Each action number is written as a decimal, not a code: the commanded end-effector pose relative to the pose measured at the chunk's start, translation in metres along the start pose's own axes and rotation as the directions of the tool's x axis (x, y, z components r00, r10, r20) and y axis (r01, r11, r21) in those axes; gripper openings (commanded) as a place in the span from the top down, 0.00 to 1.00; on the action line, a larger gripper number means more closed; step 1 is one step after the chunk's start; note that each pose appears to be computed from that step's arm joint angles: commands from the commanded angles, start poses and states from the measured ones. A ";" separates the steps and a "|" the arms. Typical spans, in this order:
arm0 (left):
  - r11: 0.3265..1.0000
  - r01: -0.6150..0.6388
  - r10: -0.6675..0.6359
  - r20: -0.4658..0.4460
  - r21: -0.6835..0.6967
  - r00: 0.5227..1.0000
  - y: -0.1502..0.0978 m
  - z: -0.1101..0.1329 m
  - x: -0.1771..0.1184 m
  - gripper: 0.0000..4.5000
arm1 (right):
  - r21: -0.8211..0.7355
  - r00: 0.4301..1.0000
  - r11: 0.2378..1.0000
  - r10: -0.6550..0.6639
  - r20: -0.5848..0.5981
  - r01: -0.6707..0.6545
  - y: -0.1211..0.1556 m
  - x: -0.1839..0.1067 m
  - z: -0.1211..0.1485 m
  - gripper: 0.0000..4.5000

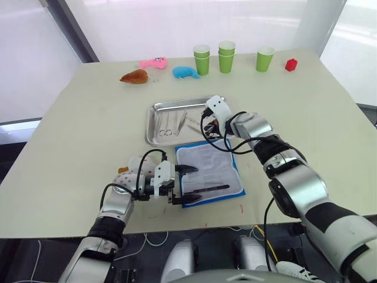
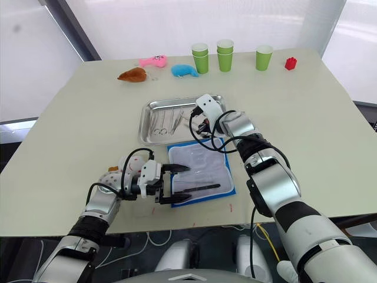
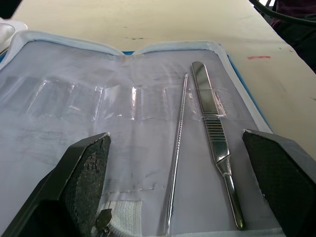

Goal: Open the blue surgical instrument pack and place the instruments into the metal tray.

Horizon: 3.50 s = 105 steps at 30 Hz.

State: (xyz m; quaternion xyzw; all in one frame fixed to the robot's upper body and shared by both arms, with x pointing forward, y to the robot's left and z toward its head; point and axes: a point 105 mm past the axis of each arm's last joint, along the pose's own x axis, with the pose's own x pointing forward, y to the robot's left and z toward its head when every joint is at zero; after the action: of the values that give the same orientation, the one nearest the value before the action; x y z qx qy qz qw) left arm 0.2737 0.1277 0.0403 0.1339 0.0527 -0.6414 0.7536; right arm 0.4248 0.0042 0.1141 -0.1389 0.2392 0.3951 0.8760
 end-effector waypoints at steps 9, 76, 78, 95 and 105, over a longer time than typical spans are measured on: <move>0.970 0.051 -0.088 -0.145 -0.240 0.986 -0.042 -0.059 0.005 0.00 | -0.002 0.998 0.999 -0.037 0.052 0.037 0.004 0.007 0.021 0.96; 0.968 0.070 -0.110 -0.159 -0.239 0.981 -0.039 -0.059 -0.005 0.00 | -0.470 0.740 0.741 0.629 0.238 -0.479 0.001 -0.266 -0.042 0.01; 0.969 0.070 -0.110 -0.161 -0.238 0.981 -0.038 -0.059 -0.006 0.00 | -0.471 0.740 0.738 0.632 0.230 -0.484 0.001 -0.271 -0.039 0.01; 0.969 0.122 -0.165 -0.195 -0.216 0.967 -0.037 -0.062 -0.009 0.00 | -0.521 0.862 0.794 0.468 0.194 -0.314 0.023 -0.188 -0.055 0.01; 0.970 0.120 -0.161 -0.191 -0.209 0.968 -0.035 -0.060 -0.009 0.00 | -0.461 0.869 0.813 0.469 0.158 -0.355 0.053 -0.129 -0.073 0.01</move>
State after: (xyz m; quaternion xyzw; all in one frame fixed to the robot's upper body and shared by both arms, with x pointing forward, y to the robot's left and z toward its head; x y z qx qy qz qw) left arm 0.2747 0.1313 0.0408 0.1428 0.0586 -0.6662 0.7296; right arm 0.2867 -0.0787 0.1141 -0.2005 0.0677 0.6341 0.7437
